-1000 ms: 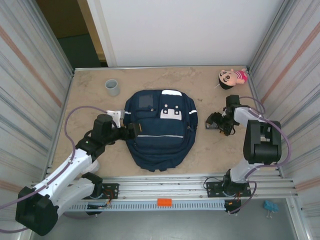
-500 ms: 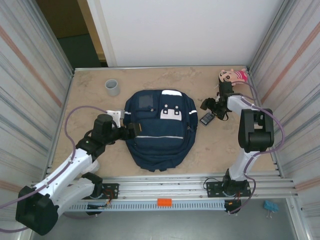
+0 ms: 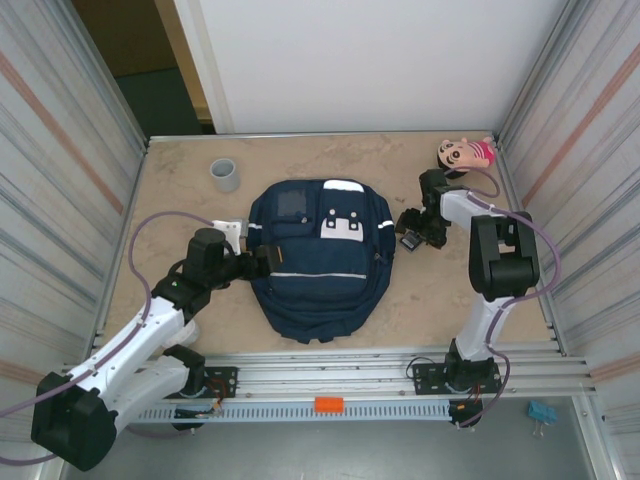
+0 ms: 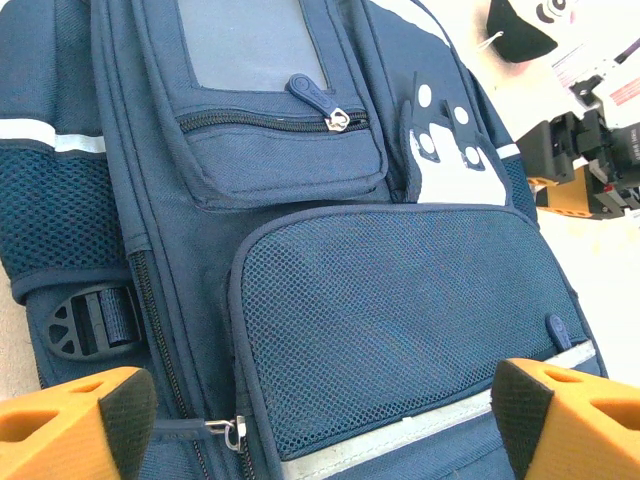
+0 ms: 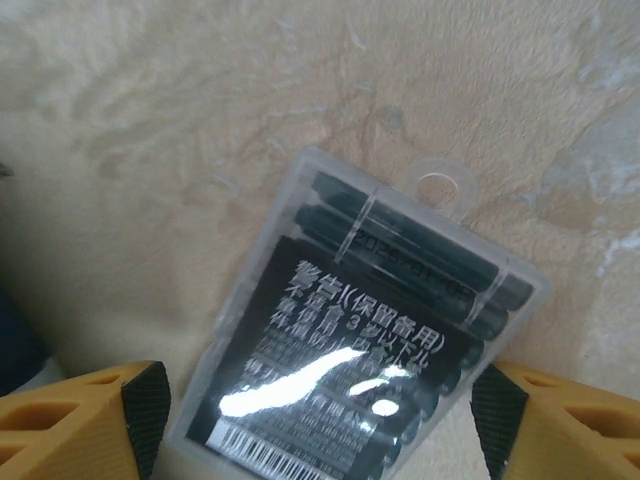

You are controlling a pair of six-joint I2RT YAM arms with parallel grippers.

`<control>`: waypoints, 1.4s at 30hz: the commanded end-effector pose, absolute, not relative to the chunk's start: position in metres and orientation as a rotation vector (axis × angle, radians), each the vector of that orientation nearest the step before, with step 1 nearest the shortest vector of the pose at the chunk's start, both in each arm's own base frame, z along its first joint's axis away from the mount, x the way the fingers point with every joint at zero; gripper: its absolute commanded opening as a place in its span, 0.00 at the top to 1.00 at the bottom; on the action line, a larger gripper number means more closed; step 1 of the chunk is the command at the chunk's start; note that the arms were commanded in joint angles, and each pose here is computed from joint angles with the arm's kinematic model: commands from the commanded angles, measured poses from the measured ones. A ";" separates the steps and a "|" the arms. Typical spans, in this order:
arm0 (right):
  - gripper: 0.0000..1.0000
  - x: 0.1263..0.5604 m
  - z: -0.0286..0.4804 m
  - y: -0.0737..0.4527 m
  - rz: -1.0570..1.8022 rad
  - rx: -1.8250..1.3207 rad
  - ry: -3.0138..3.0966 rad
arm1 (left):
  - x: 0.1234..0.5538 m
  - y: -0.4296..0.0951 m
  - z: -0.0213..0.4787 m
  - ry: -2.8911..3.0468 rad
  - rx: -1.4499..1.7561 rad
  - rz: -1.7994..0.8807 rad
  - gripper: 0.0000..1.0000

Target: Pack the student bag

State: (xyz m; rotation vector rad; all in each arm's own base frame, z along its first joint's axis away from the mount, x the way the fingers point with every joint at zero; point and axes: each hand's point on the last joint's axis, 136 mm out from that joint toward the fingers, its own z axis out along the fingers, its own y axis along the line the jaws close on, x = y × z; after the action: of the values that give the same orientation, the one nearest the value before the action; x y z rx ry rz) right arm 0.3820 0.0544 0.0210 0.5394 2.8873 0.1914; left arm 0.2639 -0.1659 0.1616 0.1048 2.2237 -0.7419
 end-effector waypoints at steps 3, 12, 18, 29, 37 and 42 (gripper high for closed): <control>0.32 0.369 0.009 0.046 0.103 0.574 2.949 | 0.263 -0.161 0.170 2.193 0.122 -0.706 0.11; 0.28 0.362 0.017 0.032 0.014 0.570 2.956 | 0.262 -0.160 0.173 2.187 0.130 -0.694 0.11; 0.26 0.352 0.010 0.036 -0.048 0.533 3.036 | 0.261 -0.160 0.173 2.188 0.127 -0.699 0.11; 0.23 0.352 0.042 0.047 -0.063 0.470 3.015 | 0.261 -0.159 0.176 2.188 0.132 -0.694 0.11; 0.23 0.359 0.045 0.069 0.117 0.446 2.999 | 0.262 -0.161 0.178 2.185 0.131 -0.702 0.11; 0.23 0.357 0.031 0.079 0.139 0.415 3.040 | 0.261 -0.159 0.179 2.184 0.131 -0.694 0.11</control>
State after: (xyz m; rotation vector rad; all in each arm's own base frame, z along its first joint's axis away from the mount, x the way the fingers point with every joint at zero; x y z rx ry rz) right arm 0.3572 0.0690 0.0362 0.4647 3.0052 0.1017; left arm 0.2592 -0.1595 0.1620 0.1110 2.2280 -0.7055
